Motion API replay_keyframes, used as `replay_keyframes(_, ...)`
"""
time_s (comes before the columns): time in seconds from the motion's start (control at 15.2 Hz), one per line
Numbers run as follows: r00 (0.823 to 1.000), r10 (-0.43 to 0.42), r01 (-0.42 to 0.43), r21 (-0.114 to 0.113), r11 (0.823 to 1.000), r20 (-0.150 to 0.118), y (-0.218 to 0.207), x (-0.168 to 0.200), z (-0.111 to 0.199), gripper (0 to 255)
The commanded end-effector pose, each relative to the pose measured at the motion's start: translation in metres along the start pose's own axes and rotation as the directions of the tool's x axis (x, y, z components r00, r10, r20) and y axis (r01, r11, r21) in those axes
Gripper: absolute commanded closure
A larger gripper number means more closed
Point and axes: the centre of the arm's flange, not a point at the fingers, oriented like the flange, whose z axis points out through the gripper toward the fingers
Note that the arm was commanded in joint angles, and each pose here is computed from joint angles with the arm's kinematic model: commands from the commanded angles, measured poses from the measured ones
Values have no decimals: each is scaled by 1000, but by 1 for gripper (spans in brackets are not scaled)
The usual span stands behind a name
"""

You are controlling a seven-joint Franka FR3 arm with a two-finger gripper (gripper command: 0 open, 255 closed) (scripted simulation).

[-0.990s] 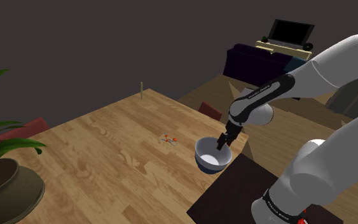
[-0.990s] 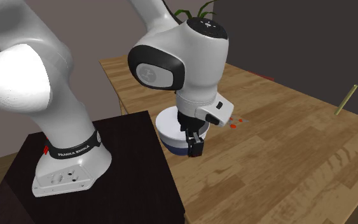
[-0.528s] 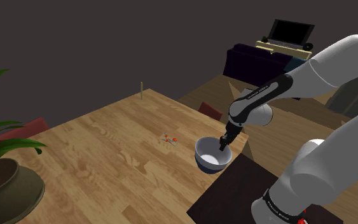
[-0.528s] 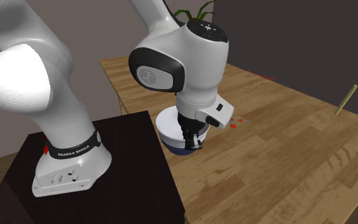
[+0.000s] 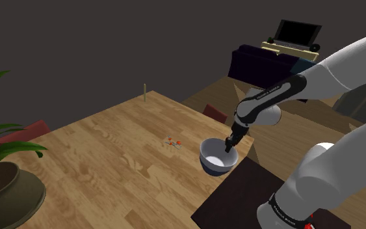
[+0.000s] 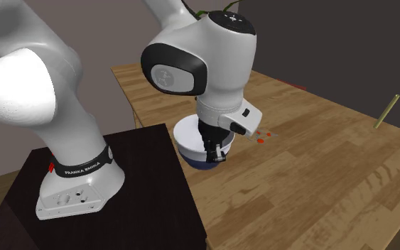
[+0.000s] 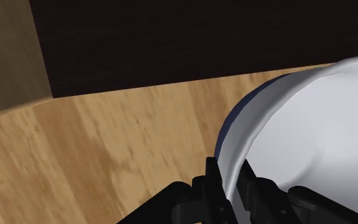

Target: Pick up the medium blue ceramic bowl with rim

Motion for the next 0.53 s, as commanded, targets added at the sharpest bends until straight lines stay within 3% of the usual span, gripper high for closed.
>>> replay_keyframes(0.0,1000,0,0,-1,1000,0,-1,0,-11,255)
replay_keyframes(0.46,1000,0,0,-1,1000,0,-9,0,-47,255)
